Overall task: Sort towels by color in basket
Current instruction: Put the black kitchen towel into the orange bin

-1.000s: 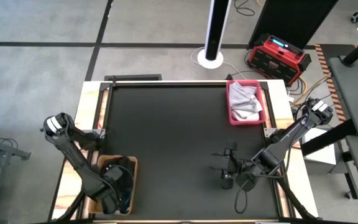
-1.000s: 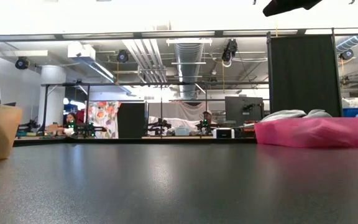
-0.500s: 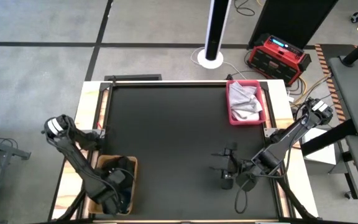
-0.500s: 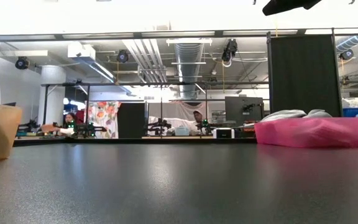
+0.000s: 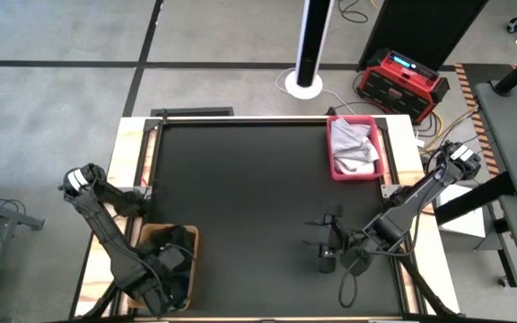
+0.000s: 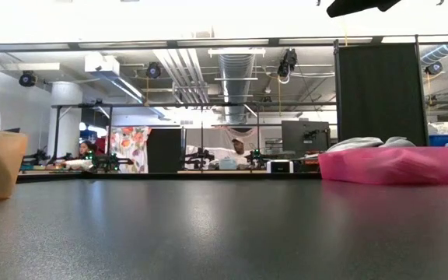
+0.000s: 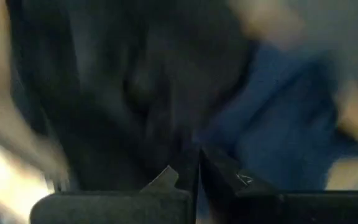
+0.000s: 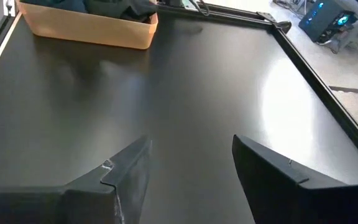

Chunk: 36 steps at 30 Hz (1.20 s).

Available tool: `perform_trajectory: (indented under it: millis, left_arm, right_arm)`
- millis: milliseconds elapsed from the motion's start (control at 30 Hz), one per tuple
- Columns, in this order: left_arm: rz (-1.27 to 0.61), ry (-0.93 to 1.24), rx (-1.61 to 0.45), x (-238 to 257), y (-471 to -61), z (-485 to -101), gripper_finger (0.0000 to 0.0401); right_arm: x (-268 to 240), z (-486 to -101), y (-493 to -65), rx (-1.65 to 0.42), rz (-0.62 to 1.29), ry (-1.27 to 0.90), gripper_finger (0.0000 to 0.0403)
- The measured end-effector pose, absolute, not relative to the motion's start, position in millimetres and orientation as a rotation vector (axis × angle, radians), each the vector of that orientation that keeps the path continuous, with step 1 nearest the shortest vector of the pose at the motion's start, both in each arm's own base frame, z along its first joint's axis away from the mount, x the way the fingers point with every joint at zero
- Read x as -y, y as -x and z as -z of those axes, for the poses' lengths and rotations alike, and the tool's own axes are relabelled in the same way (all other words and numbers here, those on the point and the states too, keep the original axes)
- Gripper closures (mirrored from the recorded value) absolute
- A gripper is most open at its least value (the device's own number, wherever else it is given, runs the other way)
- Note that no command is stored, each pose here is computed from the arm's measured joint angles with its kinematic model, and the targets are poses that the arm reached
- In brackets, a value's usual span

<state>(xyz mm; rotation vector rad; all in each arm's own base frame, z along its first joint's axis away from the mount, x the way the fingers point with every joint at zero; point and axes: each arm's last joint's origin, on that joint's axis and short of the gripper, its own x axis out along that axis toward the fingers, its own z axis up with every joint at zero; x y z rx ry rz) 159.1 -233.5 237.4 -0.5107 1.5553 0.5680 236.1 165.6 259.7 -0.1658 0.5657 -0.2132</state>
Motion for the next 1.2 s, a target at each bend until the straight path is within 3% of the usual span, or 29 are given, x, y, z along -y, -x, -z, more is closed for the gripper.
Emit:
perform_trajectory:
  millis: [133,433,900,1200]
  left_arm:
    - [-0.451,0.295,-1.288,228.6,-174.5,-248.2,0.0401]
    - [-0.507,0.164,-1.269,185.5,-176.6,-229.5,0.0401]
    - [-0.561,0.381,-1.165,158.3,-153.6,-175.0,0.0401]
    - [-0.63,0.452,-1.19,154.4,-148.7,-165.2,0.0401]
  right_arm:
    - [-165.0,-259.9,-236.7,-0.565,0.213,0.173,0.0203]
    - [-165.1,-259.3,-236.3,-0.573,0.203,0.174,0.0249]
    - [-165.2,-259.2,-236.4,-0.577,0.193,0.206,0.0303]
    - [-165.1,-259.2,-236.3,-0.578,0.191,0.213,0.0337]
